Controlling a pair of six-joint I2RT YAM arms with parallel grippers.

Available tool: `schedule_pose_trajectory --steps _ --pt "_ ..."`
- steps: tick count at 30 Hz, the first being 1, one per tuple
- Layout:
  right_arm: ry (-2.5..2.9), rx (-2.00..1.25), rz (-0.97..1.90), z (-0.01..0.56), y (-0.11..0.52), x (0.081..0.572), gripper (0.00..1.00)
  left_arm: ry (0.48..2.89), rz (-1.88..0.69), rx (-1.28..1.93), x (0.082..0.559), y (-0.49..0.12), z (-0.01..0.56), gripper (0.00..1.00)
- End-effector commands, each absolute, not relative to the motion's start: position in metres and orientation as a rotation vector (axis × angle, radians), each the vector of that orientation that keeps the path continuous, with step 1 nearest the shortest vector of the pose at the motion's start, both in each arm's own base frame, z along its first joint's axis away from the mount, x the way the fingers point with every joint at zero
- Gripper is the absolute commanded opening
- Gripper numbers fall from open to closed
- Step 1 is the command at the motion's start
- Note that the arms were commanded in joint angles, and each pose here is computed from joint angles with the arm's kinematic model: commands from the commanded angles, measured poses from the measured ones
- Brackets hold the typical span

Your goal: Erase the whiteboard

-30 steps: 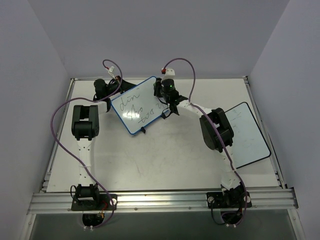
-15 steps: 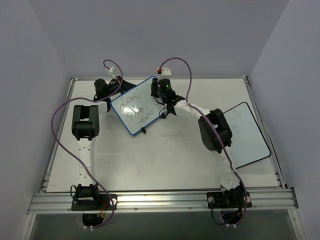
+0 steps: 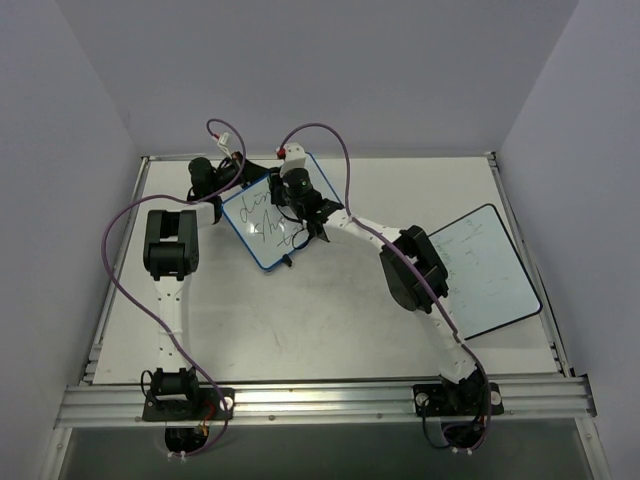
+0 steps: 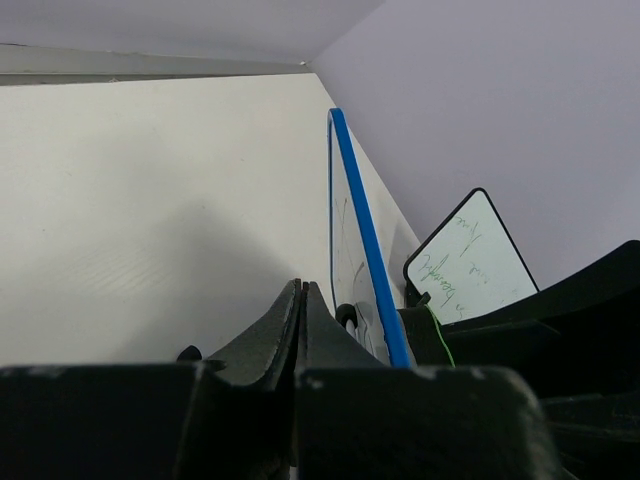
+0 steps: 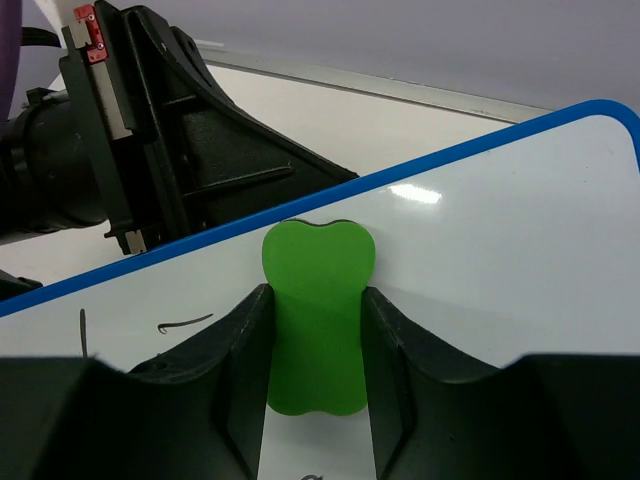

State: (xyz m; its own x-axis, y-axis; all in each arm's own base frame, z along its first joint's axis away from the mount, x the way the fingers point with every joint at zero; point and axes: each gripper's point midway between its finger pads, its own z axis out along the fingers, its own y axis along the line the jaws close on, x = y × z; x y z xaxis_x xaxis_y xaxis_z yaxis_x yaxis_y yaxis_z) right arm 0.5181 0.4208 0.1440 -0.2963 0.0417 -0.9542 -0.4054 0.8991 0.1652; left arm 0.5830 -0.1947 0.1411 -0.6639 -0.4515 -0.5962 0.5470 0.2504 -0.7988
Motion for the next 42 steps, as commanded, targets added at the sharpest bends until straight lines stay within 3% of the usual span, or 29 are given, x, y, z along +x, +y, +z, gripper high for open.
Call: schedule_pose_trajectory --steps 1,22,30,42 --pt "1.856 -0.330 0.446 0.131 0.433 0.510 0.04 1.668 -1.534 0.216 0.571 -0.213 0.161 0.02" --pt "1.891 -0.123 0.297 0.126 0.339 0.550 0.04 1.666 -1.527 0.228 0.570 -0.214 0.165 0.02" --pt "1.885 -0.184 0.322 0.123 0.359 0.538 0.04 1.668 -1.526 0.234 0.569 -0.217 0.166 0.02" --pt "1.854 -0.352 0.465 0.118 0.435 0.480 0.04 1.676 -1.516 0.250 0.567 -0.219 0.169 0.02"
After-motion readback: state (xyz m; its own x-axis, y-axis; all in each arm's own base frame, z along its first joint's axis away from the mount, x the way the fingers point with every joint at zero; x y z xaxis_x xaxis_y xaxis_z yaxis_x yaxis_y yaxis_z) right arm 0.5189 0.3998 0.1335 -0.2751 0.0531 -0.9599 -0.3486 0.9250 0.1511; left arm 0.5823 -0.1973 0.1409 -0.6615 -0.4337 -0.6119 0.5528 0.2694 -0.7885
